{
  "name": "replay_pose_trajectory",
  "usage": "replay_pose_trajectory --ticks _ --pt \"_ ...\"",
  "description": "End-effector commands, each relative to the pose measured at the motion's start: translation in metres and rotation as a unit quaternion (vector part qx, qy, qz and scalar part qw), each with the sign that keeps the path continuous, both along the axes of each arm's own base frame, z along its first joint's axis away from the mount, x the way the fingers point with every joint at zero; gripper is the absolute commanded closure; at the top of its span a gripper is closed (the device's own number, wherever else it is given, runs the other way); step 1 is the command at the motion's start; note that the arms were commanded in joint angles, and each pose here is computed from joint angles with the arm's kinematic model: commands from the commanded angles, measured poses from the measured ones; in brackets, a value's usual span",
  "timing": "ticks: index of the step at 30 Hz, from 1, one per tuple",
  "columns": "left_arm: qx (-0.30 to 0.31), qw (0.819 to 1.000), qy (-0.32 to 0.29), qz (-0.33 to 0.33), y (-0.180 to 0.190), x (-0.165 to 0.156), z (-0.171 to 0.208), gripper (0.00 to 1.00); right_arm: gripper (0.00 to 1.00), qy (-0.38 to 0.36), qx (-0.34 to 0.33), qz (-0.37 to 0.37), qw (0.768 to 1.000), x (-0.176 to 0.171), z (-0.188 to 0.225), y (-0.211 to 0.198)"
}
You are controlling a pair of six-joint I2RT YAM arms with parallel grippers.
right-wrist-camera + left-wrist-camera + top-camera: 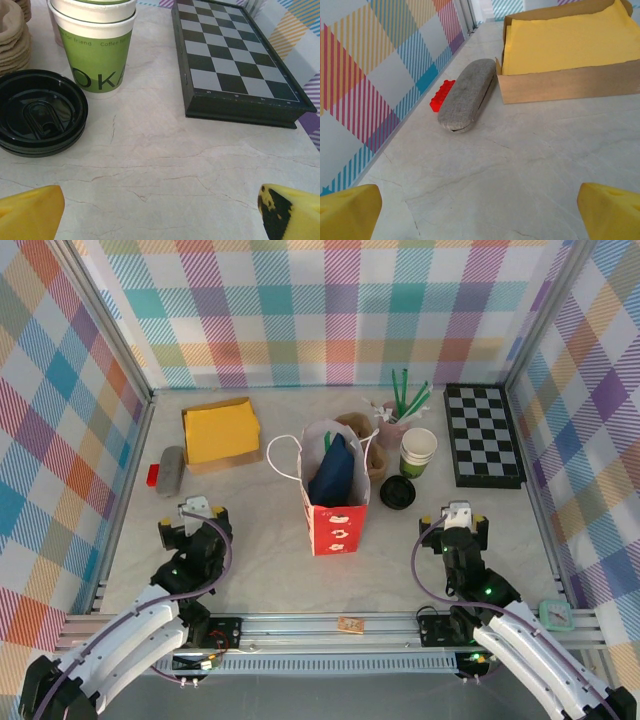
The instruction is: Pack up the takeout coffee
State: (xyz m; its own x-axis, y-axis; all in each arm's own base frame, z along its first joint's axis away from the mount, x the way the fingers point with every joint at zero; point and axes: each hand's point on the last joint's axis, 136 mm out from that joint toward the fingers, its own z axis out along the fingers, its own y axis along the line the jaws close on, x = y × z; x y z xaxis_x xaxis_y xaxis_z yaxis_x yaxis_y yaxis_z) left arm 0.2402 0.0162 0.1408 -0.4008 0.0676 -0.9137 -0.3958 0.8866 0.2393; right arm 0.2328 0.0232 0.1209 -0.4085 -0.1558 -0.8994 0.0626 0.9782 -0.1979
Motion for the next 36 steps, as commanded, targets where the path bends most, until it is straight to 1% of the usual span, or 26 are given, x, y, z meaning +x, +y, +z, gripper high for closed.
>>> replay_pose_trajectory --ticks 1,6,23,28,36 --pt "-0.004 1.0 -0.012 0.006 0.0 0.004 0.0 0.0 0.01 -0.041 0.01 -0.012 0.999 0.006 0.015 -0.002" --pt "-0.001 1.0 -0.015 0.005 -0.001 0.007 0.001 0.0 0.01 -0.054 0.012 -0.009 0.998 0.009 0.018 0.0" --pt "-0.004 0.998 -0.056 0.002 -0.003 0.013 0.007 0.0 0.01 -0.095 0.008 -0.013 0.995 0.025 0.025 0.002" --pt "-0.004 0.998 -0.056 0.004 -0.002 0.017 0.006 0.0 0.01 -0.09 0.005 -0.019 0.996 0.033 0.023 0.001" --pt "-0.015 0.998 -0.061 0.003 0.0 0.026 0.005 0.0 0.01 -0.091 0.021 -0.018 0.996 0.041 0.02 -0.001"
